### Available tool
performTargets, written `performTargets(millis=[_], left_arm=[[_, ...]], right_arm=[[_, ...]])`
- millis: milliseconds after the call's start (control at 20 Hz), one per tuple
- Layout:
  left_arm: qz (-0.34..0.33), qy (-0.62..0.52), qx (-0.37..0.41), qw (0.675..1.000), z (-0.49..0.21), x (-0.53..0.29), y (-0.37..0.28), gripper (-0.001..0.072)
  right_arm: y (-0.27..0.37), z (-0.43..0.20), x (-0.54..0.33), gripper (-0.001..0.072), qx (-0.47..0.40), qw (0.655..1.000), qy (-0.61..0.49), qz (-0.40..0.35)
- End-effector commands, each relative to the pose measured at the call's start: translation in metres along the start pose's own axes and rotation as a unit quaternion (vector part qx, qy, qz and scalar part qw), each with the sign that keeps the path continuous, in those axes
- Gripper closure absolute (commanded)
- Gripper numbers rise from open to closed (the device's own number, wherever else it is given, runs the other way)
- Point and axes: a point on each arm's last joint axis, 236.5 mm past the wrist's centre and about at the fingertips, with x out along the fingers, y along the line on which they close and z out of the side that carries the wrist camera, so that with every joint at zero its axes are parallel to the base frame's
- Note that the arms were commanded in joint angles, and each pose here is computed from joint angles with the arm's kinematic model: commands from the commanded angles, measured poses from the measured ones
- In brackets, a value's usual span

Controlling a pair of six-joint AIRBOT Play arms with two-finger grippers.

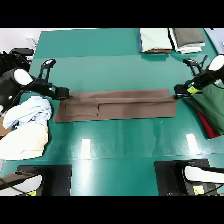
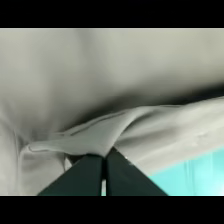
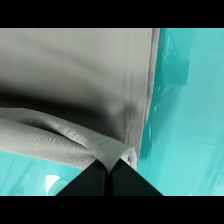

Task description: Fold the shirts.

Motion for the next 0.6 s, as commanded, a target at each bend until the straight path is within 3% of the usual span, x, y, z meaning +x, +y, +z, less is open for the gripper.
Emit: performTargets(millis=[0,50,100,150,200,300,350,400,450,500,550], left_arm=[[0.007,-0.006,-0.003,1.0,0.019,0.027,0.011,0.0677],[0.007,-0.005,-0.004,1.0,0.019,0.027,0.011,0.0623],[0.007,-0.007,-0.006,1.0,0.02,0.026,0.01,0.0292],[0.006,-0.007,-0.016,1.0,0.022,0.023,0.009,0.0164],[0.008,-0.001,-0.012,1.0,0.023,0.018,0.008,0.0167],[0.005,0.009,-0.004,1.0,0.026,0.005,0.003,0.0168],[0.002,0.012,-0.001,1.0,0.028,-0.001,-0.001,0.0205],[-0.002,0.016,0.001,1.0,0.028,-0.004,-0.004,0.048],[-0.008,0.017,0.006,1.0,0.029,-0.006,-0.007,0.0672],[-0.013,0.016,0.004,1.0,0.029,-0.007,-0.009,0.0668],[-0.018,0.015,0.002,1.0,0.03,-0.007,-0.012,0.0673]], right_arm=[[0.01,0.031,0.021,0.0691,0.012,0.999,0.004,0.04],[0.017,0.04,0.024,0.0672,0.014,0.998,-0.002,0.057],[0.02,0.051,0.024,0.0523,0.019,0.997,-0.015,0.071],[0.021,0.062,0.022,0.0367,0.026,0.996,-0.031,0.083],[0.021,0.071,0.016,0.0278,0.034,0.994,-0.044,0.099],[0.021,0.073,0.003,0.0255,0.026,0.989,-0.051,0.136],[0.016,0.067,0.001,0.0255,0.026,0.988,-0.046,0.146],[0.006,0.058,0.002,0.0255,0.033,0.987,-0.04,0.153],[-0.006,0.047,0.005,0.0252,0.048,0.986,-0.034,0.154],[-0.02,0.035,0.011,0.0228,0.066,0.985,-0.029,0.156],[-0.033,0.024,0.017,0.015,0.087,0.984,-0.022,0.157]])
